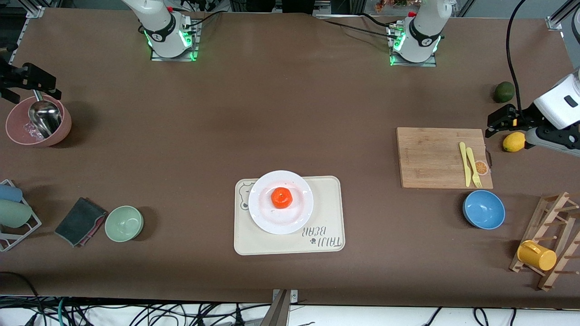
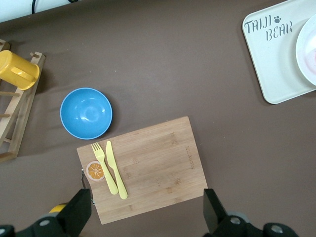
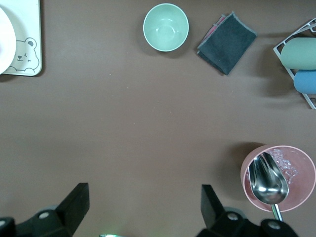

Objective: Place orange and plate with both arms

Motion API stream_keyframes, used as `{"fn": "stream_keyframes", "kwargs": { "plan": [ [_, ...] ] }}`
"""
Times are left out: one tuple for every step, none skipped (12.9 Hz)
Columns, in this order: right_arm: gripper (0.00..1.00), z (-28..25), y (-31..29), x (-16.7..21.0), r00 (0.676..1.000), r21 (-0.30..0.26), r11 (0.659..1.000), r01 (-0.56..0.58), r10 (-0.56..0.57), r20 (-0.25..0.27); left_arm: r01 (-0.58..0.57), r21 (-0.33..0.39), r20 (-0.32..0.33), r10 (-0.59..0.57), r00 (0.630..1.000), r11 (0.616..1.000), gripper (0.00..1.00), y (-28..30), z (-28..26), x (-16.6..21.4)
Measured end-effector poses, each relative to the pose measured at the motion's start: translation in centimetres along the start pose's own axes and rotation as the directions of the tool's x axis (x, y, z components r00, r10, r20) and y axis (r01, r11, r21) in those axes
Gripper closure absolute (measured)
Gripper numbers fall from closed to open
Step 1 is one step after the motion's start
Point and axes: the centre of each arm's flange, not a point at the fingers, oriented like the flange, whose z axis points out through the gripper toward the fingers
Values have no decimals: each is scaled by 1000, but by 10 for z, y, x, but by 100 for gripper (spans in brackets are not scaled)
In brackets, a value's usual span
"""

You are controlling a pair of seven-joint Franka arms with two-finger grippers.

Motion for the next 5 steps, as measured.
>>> {"fn": "stream_keyframes", "kwargs": {
  "plan": [
    [0,0,0,0,1000,0,1000,0,0,-1,-1,0,0,1,1000,1000,0,0,0,0],
    [0,0,0,0,1000,0,1000,-1,1,-1,-1,0,1,1,1000,1000,0,0,0,0],
    [0,2,1,2,1000,0,1000,-1,1,2,-1,0,1,1,1000,1000,0,0,1,0],
    [0,6,2,4,1000,1,1000,-3,3,8,-1,-1,2,1,1000,1000,0,0,1,1],
    [0,10,4,7,1000,2,1000,-6,6,12,-1,-1,3,1,1000,1000,0,0,2,1]
  ]
}}
